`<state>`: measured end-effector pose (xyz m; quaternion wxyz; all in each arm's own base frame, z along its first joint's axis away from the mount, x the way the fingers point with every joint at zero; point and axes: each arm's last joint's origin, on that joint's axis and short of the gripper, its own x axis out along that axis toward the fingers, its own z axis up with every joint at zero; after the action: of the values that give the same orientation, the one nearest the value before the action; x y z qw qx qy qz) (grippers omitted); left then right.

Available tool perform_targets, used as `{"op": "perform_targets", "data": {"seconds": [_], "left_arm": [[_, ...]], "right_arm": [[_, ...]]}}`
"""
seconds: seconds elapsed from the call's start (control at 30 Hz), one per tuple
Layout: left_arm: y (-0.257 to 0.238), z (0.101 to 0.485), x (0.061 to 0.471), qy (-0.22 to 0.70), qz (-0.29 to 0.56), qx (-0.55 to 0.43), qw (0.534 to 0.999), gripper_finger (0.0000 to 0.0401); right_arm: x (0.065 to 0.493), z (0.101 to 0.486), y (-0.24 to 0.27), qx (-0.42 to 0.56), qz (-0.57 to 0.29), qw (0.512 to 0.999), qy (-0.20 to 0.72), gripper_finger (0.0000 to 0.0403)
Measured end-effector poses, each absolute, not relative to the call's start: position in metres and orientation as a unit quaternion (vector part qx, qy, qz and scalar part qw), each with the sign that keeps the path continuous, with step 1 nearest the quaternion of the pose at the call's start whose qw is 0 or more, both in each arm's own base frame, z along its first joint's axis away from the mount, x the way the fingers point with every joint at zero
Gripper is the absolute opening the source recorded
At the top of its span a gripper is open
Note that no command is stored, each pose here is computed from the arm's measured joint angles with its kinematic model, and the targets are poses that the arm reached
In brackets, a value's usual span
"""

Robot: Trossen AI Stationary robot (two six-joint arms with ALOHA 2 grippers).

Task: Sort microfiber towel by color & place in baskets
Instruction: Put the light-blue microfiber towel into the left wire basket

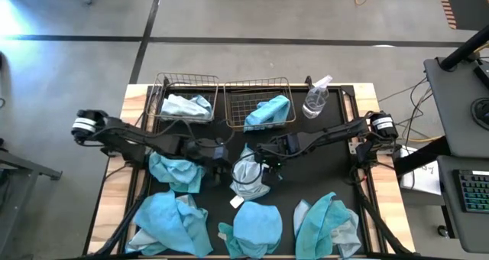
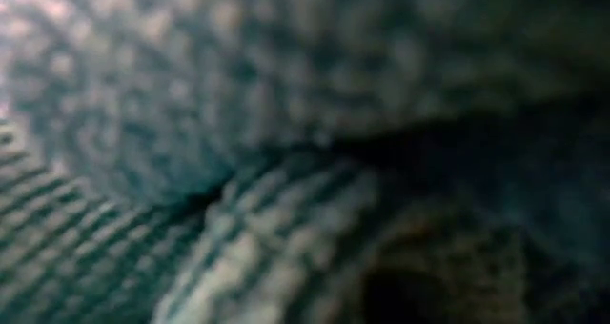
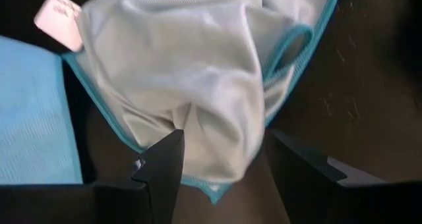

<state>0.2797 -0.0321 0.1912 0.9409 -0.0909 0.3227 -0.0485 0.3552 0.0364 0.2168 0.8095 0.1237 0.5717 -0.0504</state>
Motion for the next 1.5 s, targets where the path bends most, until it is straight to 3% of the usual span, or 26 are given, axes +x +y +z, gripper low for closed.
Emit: {"op": "perform_targets", "data": {"seconds": [0.53, 0.83, 1.5], "left_arm": [[-0.026, 0.159, 0.337, 0.382, -0.039, -0.065, 0.921, 0.0107], [-0.023, 0.150, 0.341, 0.391, -0.044, -0.073, 0.916, 0.0107], [-0.022, 0.153, 0.340, 0.391, -0.036, -0.089, 0.915, 0.0107]], "right_arm": [[0.345, 0.214, 0.035, 0.112, -0.058, 0.777, 0.617, 0.0206], [0.340, 0.221, 0.035, 0.105, -0.052, 0.779, 0.615, 0.0206], [0.313, 0.274, 0.028, 0.095, -0.090, 0.826, 0.548, 0.0206]]}}
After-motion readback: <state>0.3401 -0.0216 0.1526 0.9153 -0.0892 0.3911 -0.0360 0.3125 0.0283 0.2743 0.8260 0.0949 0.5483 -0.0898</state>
